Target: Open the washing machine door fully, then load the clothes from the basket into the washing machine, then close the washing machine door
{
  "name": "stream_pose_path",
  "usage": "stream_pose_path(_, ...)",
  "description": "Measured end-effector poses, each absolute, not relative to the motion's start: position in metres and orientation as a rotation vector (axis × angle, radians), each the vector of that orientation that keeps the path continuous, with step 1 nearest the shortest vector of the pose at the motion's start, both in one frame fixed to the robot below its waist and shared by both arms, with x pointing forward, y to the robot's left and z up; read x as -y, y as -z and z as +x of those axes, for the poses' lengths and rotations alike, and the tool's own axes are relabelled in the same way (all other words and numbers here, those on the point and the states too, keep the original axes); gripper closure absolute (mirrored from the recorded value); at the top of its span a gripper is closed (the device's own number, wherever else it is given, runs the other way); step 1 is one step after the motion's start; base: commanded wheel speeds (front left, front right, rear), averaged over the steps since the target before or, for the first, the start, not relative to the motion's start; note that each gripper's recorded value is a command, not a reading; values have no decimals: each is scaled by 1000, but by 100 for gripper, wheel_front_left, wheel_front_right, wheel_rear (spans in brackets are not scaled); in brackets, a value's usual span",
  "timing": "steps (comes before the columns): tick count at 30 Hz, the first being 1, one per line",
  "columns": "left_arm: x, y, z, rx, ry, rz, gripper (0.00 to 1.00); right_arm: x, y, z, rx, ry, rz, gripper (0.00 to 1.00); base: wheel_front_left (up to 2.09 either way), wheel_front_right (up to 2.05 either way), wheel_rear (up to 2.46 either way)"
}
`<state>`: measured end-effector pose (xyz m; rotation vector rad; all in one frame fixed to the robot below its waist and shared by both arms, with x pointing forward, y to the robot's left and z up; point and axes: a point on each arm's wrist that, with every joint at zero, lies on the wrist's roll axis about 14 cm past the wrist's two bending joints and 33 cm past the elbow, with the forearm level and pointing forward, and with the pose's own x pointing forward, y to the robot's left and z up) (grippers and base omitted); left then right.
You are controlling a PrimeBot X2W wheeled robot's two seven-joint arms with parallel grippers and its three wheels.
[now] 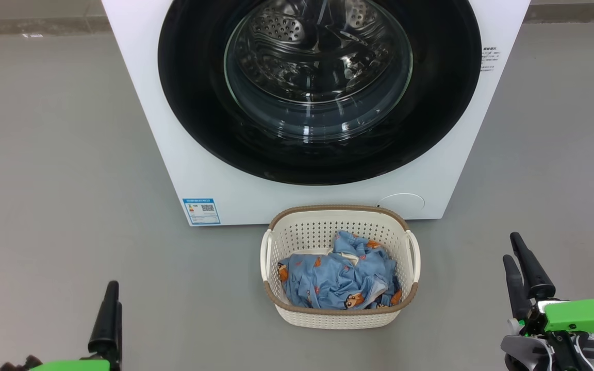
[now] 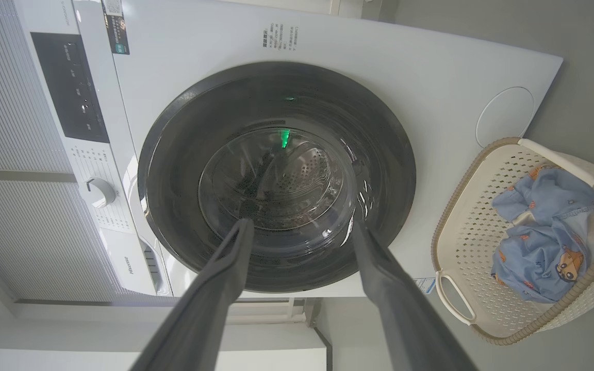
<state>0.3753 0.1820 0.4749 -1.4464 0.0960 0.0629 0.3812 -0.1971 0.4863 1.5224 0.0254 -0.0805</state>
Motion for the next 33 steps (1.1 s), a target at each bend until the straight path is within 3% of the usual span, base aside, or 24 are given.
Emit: stream_pose_path(33,-178,-480,387,-103,-30,-952,0,185,-511,399,0,-26,987,0,0,0,0)
